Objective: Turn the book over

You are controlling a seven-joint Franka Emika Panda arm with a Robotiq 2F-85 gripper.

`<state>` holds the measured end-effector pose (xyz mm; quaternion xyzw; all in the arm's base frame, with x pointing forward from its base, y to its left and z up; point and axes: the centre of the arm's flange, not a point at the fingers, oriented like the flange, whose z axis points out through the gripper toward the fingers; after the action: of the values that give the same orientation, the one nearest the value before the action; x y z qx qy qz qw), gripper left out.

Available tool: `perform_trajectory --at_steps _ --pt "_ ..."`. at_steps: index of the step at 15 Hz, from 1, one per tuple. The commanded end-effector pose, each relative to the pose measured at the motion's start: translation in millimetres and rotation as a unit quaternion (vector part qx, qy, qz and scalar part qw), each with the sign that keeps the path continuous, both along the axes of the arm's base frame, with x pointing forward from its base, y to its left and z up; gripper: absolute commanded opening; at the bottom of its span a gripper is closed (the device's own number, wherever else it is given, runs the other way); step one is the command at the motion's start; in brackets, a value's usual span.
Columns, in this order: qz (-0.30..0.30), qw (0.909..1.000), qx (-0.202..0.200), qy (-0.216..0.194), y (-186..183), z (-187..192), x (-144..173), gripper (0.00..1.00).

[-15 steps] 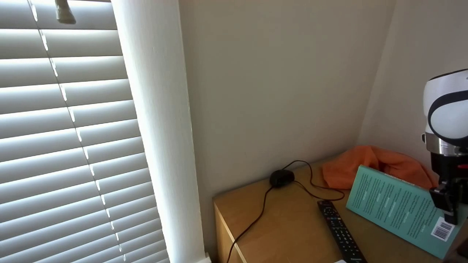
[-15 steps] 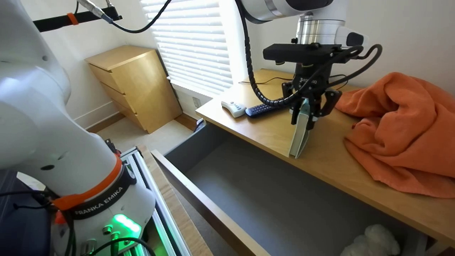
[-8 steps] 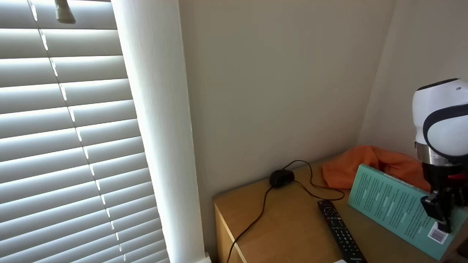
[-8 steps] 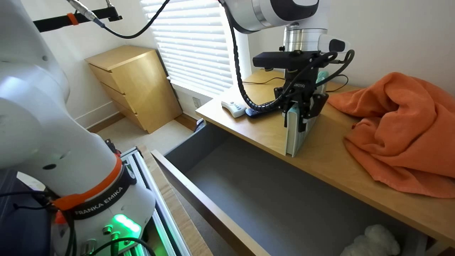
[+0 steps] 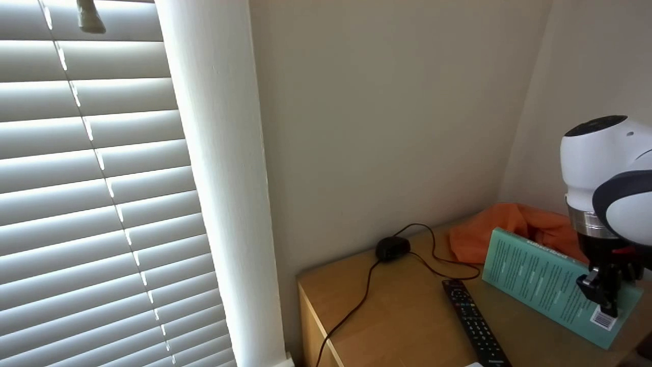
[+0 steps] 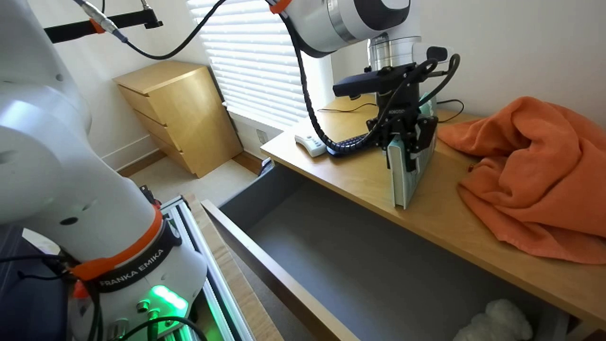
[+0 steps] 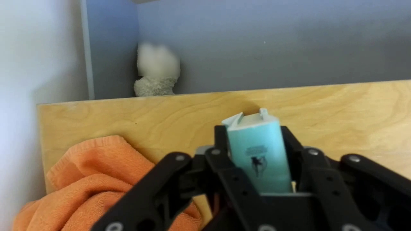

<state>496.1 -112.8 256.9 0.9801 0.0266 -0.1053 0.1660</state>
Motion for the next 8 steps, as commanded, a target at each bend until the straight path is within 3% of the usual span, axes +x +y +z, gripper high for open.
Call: perform_trajectory --at_steps 1,7,8 --pt "0.006 0.9986 -0.053 -0.001 9 -5 -14 0.17" --pt "-0.01 0.9944 -0.105 -0.006 20 -4 -19 0.17" --pt "-0.018 0.9951 -0.098 0.002 17 -6 -18 0.17"
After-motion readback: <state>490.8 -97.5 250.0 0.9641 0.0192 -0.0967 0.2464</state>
